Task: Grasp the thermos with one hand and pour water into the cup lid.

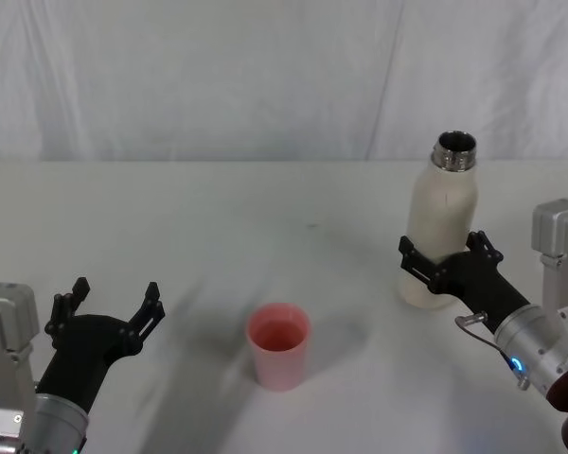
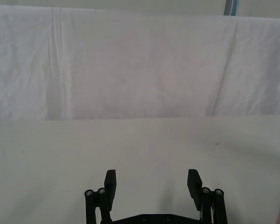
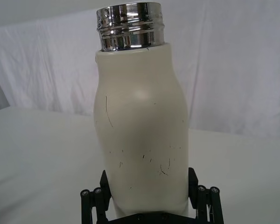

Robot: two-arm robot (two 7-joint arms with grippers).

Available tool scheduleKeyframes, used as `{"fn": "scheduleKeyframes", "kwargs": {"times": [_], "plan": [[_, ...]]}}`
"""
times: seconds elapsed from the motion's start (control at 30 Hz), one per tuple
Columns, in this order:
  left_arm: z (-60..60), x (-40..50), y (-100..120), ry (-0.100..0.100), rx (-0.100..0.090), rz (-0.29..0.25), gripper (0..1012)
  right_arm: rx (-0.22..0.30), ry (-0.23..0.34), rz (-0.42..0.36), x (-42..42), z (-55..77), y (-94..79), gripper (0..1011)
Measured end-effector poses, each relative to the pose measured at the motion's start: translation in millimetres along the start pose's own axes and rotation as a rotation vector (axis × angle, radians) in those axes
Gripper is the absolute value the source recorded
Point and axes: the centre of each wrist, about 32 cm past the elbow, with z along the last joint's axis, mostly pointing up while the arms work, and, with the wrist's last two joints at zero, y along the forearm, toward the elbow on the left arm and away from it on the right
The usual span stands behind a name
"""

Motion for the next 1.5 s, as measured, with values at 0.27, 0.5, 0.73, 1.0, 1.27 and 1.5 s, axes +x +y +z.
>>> {"fn": "scheduleKeyframes", "kwargs": {"times": [0.27, 0.5, 0.73, 1.0, 1.27, 1.5], "plan": [[0.0, 0.0, 0.0, 0.0, 0.0, 0.0, 1001, -0.013, -0.003, 0.001, 0.5, -2.8, 1.8, 969], [0.0, 0.0, 0.0, 0.0, 0.0, 0.0, 1001, -0.02, -0.003, 0.001, 0.1, -4.2, 2.2, 969], [0.0, 0.0, 0.0, 0.0, 0.0, 0.0, 1001, -0.025, -0.004, 0.001, 0.2, -4.3, 2.2, 969], [0.0, 0.0, 0.0, 0.0, 0.0, 0.0, 1001, -0.024, -0.005, 0.0, 0.5, -3.9, 2.1, 969], [0.0, 0.0, 0.0, 0.0, 0.0, 0.0, 1001, -0.023, -0.005, -0.001, 0.6, -3.8, 1.8, 969], [0.0, 0.0, 0.0, 0.0, 0.0, 0.0, 1001, -0.023, -0.005, -0.001, 0.6, -3.7, 1.8, 968]]}}
